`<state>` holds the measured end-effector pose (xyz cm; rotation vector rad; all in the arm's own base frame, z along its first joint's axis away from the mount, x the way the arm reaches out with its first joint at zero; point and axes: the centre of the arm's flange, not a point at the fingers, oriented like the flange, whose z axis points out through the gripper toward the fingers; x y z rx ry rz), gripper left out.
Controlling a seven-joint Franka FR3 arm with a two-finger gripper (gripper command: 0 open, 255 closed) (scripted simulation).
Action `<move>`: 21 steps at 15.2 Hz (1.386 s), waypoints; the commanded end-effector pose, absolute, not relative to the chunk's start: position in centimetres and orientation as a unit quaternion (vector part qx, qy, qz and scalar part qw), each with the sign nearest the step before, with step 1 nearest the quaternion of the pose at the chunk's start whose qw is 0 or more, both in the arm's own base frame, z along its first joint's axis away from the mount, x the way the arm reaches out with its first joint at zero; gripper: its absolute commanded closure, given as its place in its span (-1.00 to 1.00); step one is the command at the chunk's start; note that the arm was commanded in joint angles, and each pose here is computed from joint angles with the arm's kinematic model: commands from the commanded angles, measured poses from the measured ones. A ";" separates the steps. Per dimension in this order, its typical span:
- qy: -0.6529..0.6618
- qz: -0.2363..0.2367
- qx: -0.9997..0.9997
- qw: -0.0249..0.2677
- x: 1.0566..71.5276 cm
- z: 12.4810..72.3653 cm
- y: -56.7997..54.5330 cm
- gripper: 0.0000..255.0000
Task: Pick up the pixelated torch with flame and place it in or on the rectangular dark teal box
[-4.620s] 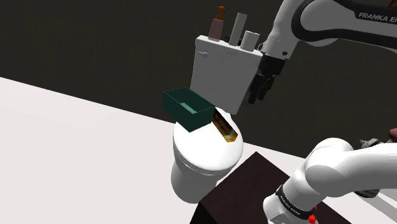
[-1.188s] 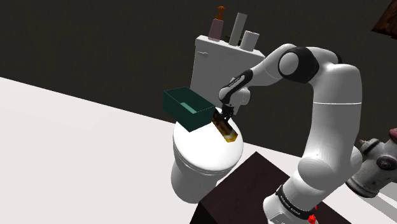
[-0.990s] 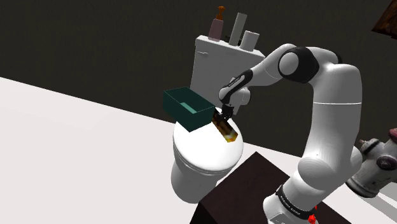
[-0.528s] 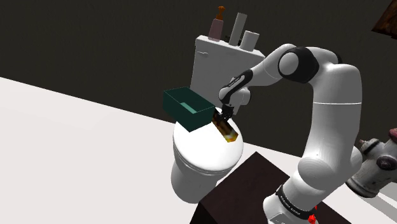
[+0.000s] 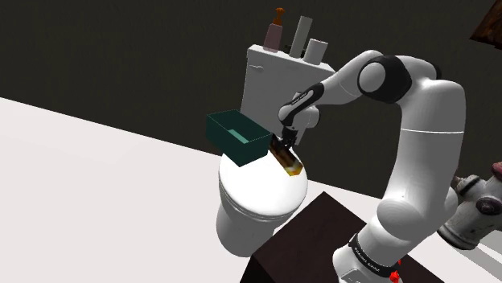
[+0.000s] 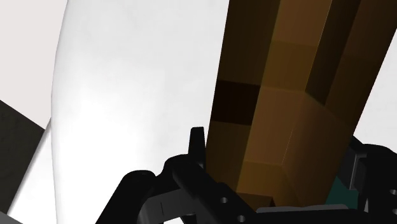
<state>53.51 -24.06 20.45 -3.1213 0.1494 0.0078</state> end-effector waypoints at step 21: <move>0.048 0.002 -0.999 0.008 53.4 32.1 -24.0 1.00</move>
